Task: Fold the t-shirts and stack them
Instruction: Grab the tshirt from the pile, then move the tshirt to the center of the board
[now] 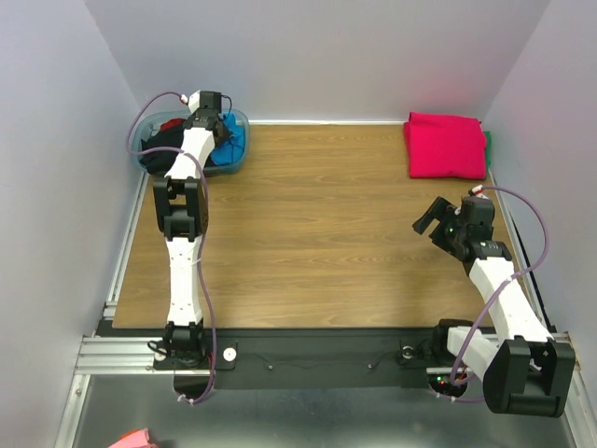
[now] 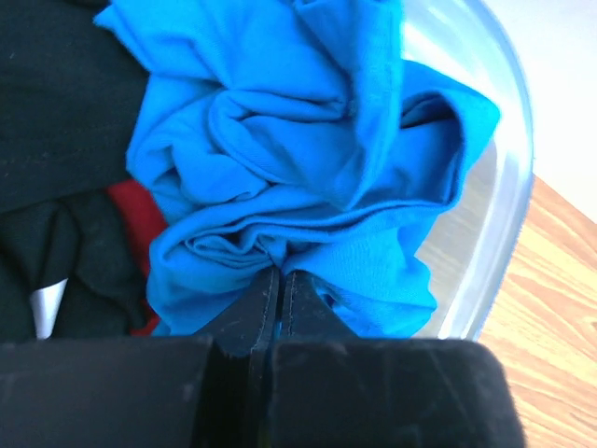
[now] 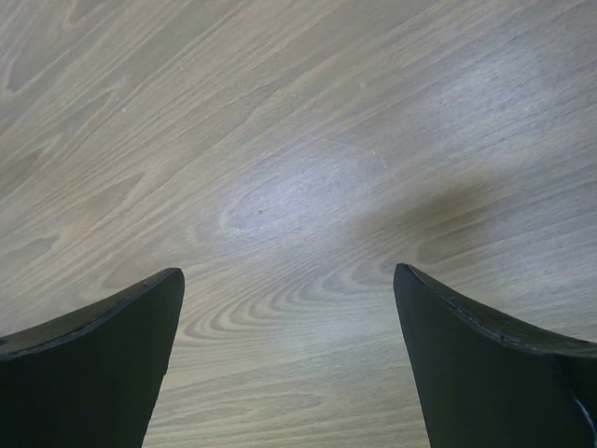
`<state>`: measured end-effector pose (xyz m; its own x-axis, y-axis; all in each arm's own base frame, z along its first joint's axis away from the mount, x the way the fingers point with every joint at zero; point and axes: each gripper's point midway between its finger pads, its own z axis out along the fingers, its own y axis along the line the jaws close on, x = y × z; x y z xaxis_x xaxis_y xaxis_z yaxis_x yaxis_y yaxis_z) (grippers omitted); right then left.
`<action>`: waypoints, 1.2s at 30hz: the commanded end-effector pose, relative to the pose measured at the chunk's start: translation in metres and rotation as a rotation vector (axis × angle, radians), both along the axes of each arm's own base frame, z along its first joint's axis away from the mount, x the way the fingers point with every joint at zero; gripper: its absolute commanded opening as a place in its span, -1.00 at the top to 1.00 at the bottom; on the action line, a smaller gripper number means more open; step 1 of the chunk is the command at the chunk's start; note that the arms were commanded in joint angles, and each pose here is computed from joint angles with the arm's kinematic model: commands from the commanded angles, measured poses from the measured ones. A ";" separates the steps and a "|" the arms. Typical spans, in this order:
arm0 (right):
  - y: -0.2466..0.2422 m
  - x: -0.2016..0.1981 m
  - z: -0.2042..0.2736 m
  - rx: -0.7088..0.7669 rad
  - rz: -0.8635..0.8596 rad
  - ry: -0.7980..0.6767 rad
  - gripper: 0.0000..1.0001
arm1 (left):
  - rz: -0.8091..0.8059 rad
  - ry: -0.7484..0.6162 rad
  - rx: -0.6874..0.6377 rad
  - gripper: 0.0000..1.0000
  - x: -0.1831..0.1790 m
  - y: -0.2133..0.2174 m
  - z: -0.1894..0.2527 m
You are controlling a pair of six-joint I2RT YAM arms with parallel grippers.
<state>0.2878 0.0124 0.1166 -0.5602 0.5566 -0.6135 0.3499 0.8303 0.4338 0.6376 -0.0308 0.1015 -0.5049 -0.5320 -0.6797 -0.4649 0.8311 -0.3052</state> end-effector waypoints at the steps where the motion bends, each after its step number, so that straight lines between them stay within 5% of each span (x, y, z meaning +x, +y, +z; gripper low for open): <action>1: -0.004 0.014 0.021 -0.027 0.001 -0.083 -1.00 | -0.036 -0.187 -0.007 1.00 0.014 -0.003 0.083; 7: -0.002 0.014 0.022 -0.024 0.008 -0.089 -1.00 | -0.094 -0.292 0.004 1.00 -0.007 -0.008 0.161; 15: 0.002 0.010 0.031 -0.015 0.024 -0.126 -1.00 | -0.261 -0.559 0.031 1.00 -0.079 -0.037 0.317; 24: 0.002 0.006 0.039 -0.015 0.021 -0.165 -1.00 | -0.739 -0.847 0.067 1.00 -0.206 -0.163 0.438; 36: -0.001 -0.004 0.060 -0.028 -0.010 -0.261 -1.00 | -1.225 -1.133 -0.266 1.00 -0.364 -0.288 0.525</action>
<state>0.2791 0.0156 0.1593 -0.4469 0.5436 -0.7105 0.2554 0.8387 0.4810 0.3357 -0.3153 0.5492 -0.1600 -0.2520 -0.9544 0.7619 0.5832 -0.2817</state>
